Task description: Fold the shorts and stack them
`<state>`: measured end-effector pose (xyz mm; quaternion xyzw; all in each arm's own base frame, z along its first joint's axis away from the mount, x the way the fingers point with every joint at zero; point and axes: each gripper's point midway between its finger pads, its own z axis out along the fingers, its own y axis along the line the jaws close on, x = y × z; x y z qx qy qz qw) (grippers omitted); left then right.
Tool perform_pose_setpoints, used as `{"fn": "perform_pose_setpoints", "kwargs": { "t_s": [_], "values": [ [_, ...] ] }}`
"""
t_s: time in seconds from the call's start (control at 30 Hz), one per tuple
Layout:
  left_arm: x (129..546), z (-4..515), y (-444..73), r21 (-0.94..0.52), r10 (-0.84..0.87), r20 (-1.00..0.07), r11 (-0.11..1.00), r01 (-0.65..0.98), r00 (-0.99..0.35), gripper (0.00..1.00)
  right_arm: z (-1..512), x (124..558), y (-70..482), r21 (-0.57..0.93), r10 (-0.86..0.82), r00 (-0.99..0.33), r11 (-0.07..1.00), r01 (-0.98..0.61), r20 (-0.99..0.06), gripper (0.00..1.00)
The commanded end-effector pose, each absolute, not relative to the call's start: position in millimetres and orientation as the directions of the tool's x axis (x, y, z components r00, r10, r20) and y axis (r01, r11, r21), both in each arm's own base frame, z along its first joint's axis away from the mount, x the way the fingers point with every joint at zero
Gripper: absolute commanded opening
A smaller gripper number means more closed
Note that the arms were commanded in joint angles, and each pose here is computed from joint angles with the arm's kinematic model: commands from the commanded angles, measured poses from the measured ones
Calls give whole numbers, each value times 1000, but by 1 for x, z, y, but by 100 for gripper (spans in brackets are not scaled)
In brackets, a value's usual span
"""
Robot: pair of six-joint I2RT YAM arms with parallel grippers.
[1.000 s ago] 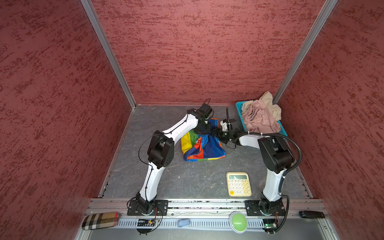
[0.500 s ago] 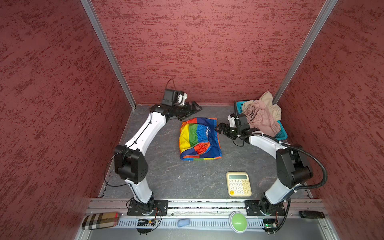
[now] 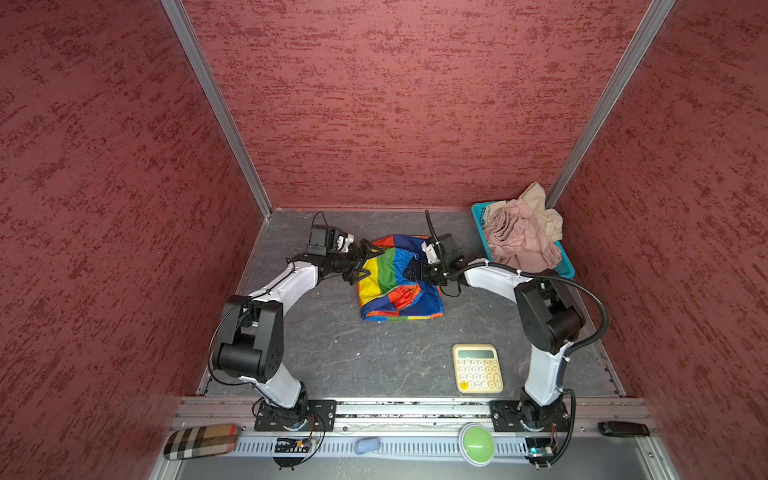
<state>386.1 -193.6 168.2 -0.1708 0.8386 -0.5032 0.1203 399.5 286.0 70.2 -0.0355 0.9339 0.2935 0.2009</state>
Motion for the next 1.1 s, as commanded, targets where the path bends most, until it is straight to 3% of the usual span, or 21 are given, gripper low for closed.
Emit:
{"fn": "perform_pose_setpoints", "kwargs": {
  "t_s": [0.0,0.33,0.53,0.77,0.87,1.07],
  "values": [
    [395,172,-202,-912,-394,-39,390,-128,-918,99,77,404,299,500,11,-900,835,-232,-436,94],
    [390,151,-197,-895,-403,1,407,-181,-915,99,80,415,298,368,-38,-884,900,-233,-466,53],
    [389,145,-190,-887,-413,11,417,-199,-910,99,86,416,290,316,-61,-876,919,-237,-479,52],
    [391,140,-192,-886,-411,15,418,-203,-912,100,72,412,307,402,-50,-891,880,-252,-451,57],
    [389,134,-194,-883,-407,25,420,-212,-913,99,64,413,311,416,-48,-897,874,-251,-440,53],
    [386,125,-200,-880,-396,42,421,-222,-917,100,81,419,312,416,-28,-883,875,-248,-469,14]
  ]
}}
